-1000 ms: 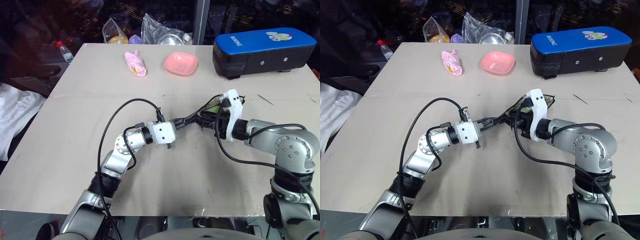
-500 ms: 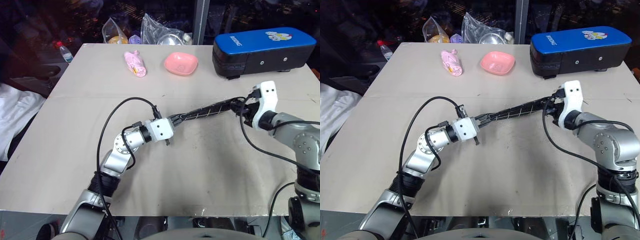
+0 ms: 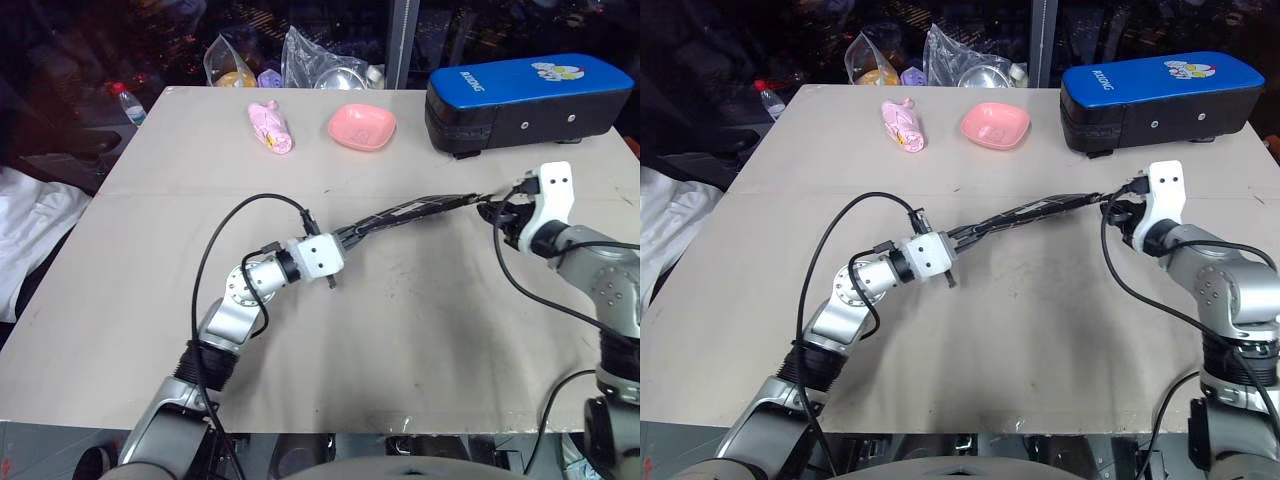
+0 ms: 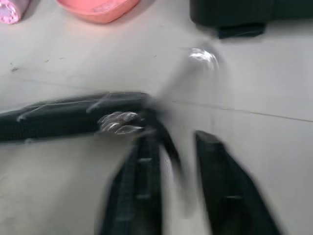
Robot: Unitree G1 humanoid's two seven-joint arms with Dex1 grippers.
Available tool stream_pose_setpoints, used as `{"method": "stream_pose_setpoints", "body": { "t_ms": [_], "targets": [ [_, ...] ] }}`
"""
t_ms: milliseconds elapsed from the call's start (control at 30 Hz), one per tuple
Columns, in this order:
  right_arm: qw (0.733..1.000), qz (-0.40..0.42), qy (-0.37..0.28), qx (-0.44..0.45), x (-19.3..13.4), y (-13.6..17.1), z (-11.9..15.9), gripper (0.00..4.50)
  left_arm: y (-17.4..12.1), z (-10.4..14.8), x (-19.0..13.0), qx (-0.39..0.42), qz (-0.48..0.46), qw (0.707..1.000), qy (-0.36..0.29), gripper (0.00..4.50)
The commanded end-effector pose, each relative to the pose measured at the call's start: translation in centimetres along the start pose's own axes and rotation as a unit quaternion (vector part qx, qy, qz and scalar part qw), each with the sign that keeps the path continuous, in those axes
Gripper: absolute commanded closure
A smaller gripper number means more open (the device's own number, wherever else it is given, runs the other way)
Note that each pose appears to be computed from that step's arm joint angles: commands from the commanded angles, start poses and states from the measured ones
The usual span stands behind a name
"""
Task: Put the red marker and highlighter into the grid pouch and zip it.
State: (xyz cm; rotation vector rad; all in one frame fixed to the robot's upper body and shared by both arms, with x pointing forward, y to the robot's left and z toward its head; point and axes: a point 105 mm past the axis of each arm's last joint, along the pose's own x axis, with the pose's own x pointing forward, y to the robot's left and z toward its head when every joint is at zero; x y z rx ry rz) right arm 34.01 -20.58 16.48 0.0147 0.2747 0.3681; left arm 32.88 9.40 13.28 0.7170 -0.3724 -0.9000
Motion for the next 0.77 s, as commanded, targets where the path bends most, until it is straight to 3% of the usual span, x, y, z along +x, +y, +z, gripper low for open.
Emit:
{"method": "stream_pose_setpoints", "body": {
  "t_ms": [33,133,167,233,300,433,767],
  "targets": [
    [0.996,0.055,-0.017,-0.069,-1.3,1.6,0.2,1.51,0.2,-0.5,-1.0,-0.012,0.002,1.000,0.011,2.66],
    [0.990,0.073,-0.013,-0.124,-2.0,1.6,-1.0,0.15,0.4,-1.6,-2.0,-0.033,0.021,0.999,0.035,1.34],
    [0.987,0.084,-0.021,-0.136,-2.3,1.5,-1.2,0.00,0.3,-1.8,-2.5,-0.074,0.028,0.996,0.035,0.63],
    [0.977,0.122,-0.040,-0.170,-3.6,1.4,-2.5,0.00,-1.0,-2.3,-4.6,-0.205,0.032,0.977,0.041,0.08],
    [0.972,0.145,-0.045,-0.181,-4.6,1.1,-3.6,0.00,-2.6,-2.3,-6.2,-0.271,0.009,0.961,0.055,0.08],
    [0.971,0.159,-0.045,-0.174,-5.6,-0.3,-4.9,0.00,-4.1,-1.2,-8.0,-0.322,-0.010,0.944,0.071,0.08],
    [0.960,0.223,-0.047,-0.164,-7.8,-2.8,-7.8,0.00,-5.5,-0.8,-8.8,-0.313,-0.014,0.944,0.106,0.08]
  ]
}}
